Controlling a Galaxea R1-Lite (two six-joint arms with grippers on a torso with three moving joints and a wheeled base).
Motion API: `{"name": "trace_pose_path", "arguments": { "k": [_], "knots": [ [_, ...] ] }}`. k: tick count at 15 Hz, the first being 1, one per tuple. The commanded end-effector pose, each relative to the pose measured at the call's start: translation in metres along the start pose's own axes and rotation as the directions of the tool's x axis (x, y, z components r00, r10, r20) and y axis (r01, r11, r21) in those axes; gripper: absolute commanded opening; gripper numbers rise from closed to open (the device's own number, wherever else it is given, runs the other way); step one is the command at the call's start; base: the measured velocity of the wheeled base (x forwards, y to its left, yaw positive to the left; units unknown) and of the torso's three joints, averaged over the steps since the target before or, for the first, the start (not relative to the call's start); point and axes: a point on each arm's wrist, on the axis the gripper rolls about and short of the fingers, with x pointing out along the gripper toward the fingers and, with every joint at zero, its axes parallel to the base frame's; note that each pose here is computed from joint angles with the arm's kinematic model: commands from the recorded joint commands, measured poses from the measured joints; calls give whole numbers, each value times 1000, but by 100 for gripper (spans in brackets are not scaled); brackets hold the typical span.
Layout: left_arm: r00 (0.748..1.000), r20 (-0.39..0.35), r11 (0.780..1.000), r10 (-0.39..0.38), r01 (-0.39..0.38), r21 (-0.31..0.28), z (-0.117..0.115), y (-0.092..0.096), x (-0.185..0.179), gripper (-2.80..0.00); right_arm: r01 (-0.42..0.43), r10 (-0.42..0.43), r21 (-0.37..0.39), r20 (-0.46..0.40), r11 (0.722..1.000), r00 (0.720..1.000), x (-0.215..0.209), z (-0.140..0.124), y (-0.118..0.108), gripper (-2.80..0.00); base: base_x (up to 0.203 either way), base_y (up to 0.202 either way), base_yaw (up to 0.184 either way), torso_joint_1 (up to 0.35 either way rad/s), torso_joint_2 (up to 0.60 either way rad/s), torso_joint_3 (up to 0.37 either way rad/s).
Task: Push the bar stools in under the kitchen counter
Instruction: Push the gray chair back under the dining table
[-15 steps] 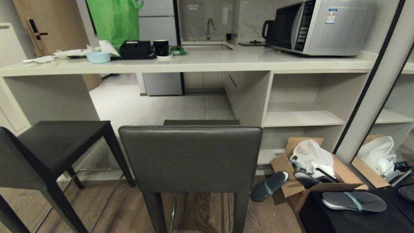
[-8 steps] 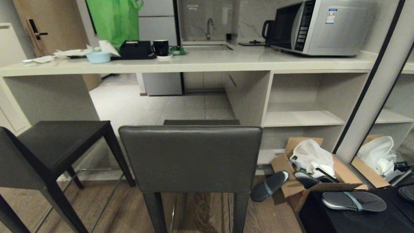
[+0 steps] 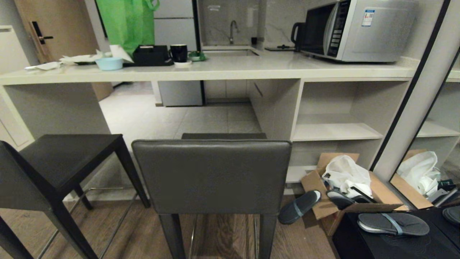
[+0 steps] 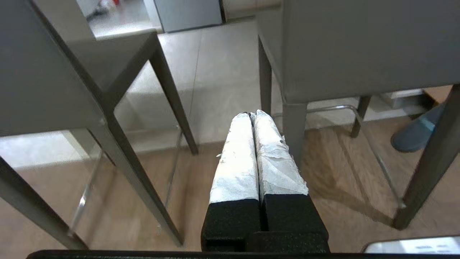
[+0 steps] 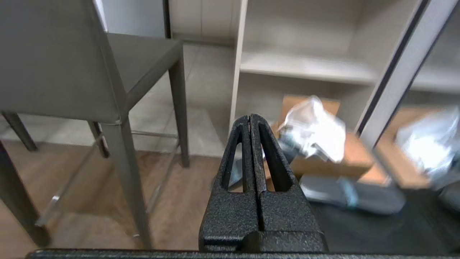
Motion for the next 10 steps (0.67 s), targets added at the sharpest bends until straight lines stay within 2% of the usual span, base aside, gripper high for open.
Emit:
{"name": "trace_pose_path", "arguments": {
  "k": [1, 4, 5, 8, 10],
  "knots": [
    [1000, -10, 1000, -3, 3, -5, -3, -1, 1, -280, 16, -16, 35, -14, 999, 1000, 1, -4, 0, -280, 0, 0, 0, 0, 0, 0],
    [1000, -13, 999, 4, -5, -51, -4, 0, 1, -280, 23, -22, 26, -29, 999, 999, 1, -5, 0, -280, 0, 0, 0, 0, 0, 0],
    [1000, -13, 998, 4, -5, -57, -4, 0, 1, -280, 42, -41, 12, -94, 999, 995, 0, -11, 0, -280, 0, 0, 0, 0, 0, 0],
    [1000, -14, 998, 10, -11, -60, -4, 0, 1, -280, 30, -34, -42, -88, 999, 996, 1, -11, 0, -280, 0, 0, 0, 0, 0, 0],
    [1000, -15, 998, 19, -20, -63, -4, 0, 1, -280, 27, -30, -44, -87, 999, 996, 1, -11, 0, -280, 0, 0, 0, 0, 0, 0]
  ]
}}
